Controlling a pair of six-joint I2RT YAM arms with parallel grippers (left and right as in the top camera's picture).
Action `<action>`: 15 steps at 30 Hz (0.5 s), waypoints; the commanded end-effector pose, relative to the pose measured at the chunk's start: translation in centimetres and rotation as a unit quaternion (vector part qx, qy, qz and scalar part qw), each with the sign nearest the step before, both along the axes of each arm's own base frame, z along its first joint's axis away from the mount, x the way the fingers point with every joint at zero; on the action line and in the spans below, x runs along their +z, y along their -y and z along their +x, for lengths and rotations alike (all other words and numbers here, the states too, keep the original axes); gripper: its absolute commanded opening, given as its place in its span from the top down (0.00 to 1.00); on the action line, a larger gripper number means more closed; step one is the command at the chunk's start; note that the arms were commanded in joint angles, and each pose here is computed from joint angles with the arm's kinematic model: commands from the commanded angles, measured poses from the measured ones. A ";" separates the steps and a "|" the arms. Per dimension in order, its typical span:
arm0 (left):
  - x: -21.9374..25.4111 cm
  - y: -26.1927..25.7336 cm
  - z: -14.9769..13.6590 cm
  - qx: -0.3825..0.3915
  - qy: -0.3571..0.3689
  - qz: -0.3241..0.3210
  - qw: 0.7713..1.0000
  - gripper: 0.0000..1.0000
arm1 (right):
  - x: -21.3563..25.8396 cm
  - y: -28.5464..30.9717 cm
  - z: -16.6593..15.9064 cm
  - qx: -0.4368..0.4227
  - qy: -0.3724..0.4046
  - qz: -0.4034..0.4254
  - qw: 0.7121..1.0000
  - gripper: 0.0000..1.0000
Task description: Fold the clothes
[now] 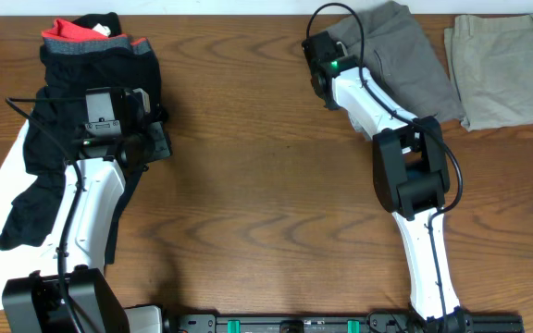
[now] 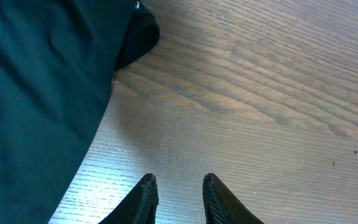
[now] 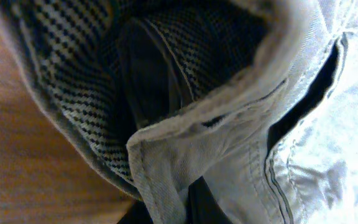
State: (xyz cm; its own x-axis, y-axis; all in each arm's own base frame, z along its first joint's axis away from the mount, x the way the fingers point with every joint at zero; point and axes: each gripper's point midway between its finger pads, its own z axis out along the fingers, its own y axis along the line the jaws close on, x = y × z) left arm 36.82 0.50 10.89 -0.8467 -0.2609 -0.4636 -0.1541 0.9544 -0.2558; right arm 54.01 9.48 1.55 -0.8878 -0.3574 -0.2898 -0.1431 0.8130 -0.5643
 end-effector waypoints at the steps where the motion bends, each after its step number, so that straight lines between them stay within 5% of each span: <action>1: 0.5 -0.3 0.5 -0.001 0.007 0.009 1.000 0.73 | 6.2 0.6 1.3 -0.038 0.070 0.020 0.997 1.00; 15: 0.5 -0.3 0.5 -0.001 0.008 0.009 1.000 0.73 | 23.4 1.0 0.2 -0.026 0.203 0.122 0.971 0.99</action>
State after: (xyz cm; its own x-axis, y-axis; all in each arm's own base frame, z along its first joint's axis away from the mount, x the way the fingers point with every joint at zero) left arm 36.82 0.51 10.90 -0.8465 -0.2609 -0.4640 -0.1542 0.9544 -0.2555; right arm 54.48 9.44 20.73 -0.7502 -0.2384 -0.6167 0.0395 0.9149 -0.4017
